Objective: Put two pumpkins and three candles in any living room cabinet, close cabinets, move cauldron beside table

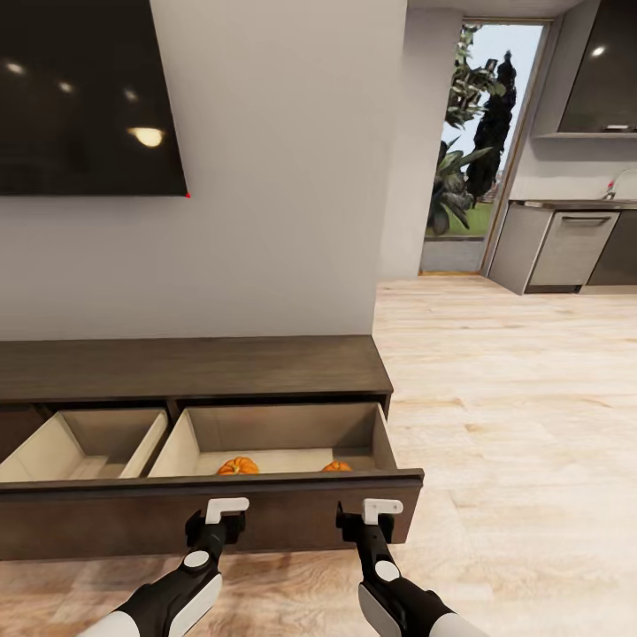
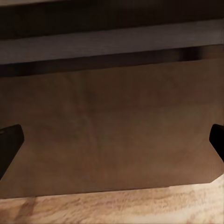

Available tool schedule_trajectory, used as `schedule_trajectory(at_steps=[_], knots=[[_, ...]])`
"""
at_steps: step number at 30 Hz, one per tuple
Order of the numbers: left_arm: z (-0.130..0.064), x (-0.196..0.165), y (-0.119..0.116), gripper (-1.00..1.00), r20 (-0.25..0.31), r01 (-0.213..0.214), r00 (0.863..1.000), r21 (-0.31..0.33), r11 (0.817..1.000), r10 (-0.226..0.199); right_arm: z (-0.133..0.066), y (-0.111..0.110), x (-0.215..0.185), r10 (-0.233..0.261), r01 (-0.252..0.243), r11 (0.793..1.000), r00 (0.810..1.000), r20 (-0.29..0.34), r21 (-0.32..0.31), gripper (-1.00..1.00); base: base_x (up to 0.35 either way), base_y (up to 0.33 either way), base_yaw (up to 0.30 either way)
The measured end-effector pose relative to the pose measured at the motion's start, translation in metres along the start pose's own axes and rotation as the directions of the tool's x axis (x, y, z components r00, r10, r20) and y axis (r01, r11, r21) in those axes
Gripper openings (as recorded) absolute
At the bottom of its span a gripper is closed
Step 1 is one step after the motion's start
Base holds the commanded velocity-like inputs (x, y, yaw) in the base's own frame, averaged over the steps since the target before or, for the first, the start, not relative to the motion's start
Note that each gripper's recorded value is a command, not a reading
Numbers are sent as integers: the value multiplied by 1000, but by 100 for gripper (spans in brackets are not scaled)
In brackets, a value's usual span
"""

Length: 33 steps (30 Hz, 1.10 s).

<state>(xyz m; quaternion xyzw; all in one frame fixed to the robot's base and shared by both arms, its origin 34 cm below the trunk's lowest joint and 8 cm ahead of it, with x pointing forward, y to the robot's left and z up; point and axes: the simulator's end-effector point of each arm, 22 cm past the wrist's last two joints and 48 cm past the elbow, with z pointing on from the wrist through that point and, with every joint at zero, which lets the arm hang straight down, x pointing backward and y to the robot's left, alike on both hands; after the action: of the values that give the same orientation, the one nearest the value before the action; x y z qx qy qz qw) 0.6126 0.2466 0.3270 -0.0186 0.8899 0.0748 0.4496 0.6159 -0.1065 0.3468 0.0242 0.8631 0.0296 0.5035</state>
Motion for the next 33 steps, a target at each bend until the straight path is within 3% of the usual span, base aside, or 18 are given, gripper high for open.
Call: schedule_trajectory(at_steps=[27,33], knots=[[15,53,-4,100,-94,-15,995,4,1000,15,10,-5,54,2,-1,1000,995,-95,8,100,0,0,0],[15,53,-5,100,-92,-13,996,5,1000,14,10,-5,54,2,-1,1000,995,-95,8,100,0,0,0]])
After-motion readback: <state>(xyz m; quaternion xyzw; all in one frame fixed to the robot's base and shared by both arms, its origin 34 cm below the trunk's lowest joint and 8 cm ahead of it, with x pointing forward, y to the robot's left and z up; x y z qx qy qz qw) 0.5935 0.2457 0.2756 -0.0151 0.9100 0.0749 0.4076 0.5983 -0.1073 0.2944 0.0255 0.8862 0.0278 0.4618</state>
